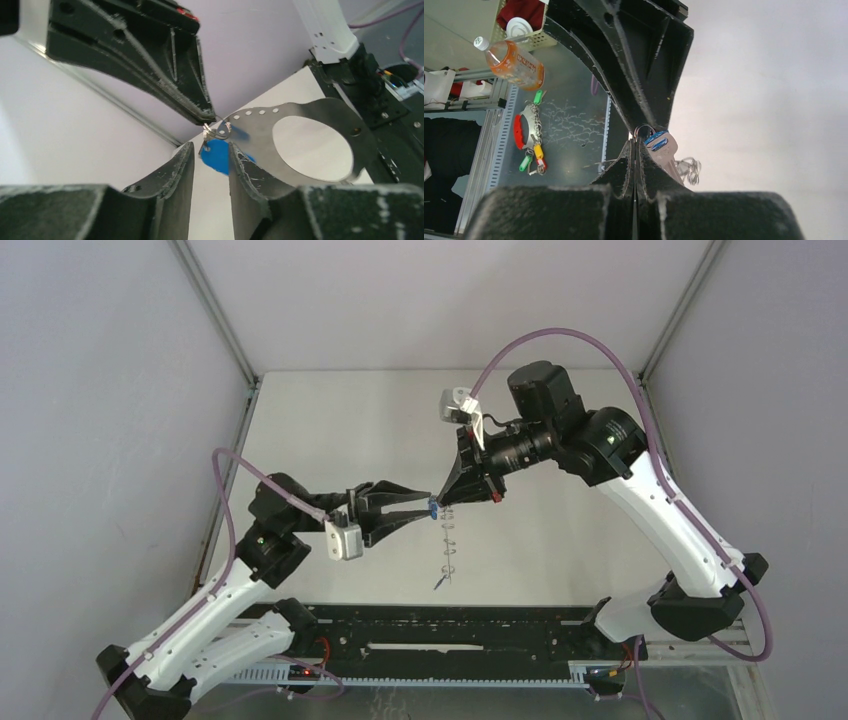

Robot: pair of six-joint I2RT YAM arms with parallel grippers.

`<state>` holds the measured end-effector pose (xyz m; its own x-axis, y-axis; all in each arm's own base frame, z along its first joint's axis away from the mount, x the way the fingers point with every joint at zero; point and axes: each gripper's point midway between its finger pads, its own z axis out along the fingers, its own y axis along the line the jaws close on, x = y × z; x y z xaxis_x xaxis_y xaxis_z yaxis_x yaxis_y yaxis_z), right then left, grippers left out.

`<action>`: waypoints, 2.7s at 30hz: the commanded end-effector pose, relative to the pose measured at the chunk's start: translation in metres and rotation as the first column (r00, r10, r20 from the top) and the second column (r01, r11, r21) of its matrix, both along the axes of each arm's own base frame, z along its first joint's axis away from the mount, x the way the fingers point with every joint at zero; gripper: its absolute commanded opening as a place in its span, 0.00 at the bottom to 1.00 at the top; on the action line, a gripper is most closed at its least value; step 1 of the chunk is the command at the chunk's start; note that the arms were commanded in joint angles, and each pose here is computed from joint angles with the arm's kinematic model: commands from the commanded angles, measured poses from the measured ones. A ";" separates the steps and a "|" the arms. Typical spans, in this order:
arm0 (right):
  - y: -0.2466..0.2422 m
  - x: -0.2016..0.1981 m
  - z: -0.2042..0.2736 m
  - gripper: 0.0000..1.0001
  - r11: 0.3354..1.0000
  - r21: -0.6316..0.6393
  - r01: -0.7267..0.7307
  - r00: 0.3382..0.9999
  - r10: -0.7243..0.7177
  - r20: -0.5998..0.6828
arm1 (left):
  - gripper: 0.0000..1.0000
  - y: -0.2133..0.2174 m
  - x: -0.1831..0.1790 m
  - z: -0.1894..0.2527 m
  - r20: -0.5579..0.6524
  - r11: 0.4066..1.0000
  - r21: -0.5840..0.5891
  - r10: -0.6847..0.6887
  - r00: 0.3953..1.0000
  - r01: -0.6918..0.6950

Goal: Put the keys on the keyring

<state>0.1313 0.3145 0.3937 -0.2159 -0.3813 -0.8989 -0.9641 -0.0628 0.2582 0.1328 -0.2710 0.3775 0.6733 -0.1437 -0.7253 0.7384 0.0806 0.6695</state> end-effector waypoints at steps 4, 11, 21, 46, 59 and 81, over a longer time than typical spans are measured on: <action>-0.001 -0.001 0.009 0.00 1.000 0.005 0.009 1.000 -0.009 0.020 | 0.28 0.002 -0.019 0.015 0.122 0.995 0.020 -0.095 0.988 0.093; 0.001 0.002 0.002 0.00 1.000 -0.024 0.018 1.000 -0.018 -0.007 | 0.24 0.000 -0.019 0.009 0.132 0.993 0.034 -0.114 0.985 0.111; 0.002 0.017 0.000 0.00 0.997 -0.020 0.076 0.996 -0.076 -0.035 | 0.00 -0.001 -0.010 0.000 0.148 0.997 0.047 -0.072 0.986 0.066; -0.020 0.012 0.027 0.00 0.923 0.362 0.134 0.983 -0.169 0.067 | 0.74 0.005 0.001 0.035 -0.158 0.995 -0.097 0.010 0.987 -0.026; -0.006 -0.004 0.024 0.00 0.921 0.390 0.027 1.000 -0.029 0.001 | 0.61 -0.001 -0.002 0.019 0.054 1.000 -0.021 -0.011 0.998 0.012; -0.004 -0.002 0.007 0.00 0.941 0.336 0.045 0.999 -0.034 -0.039 | 0.11 -0.005 0.001 0.002 0.125 1.000 0.016 0.008 0.992 -0.010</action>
<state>0.1308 0.3133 0.3965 -0.2694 -0.0550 -0.9615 -0.9554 -0.1099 0.2740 0.1342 -0.2790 0.3739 0.6719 -0.1366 -0.7279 0.7390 0.0580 0.6712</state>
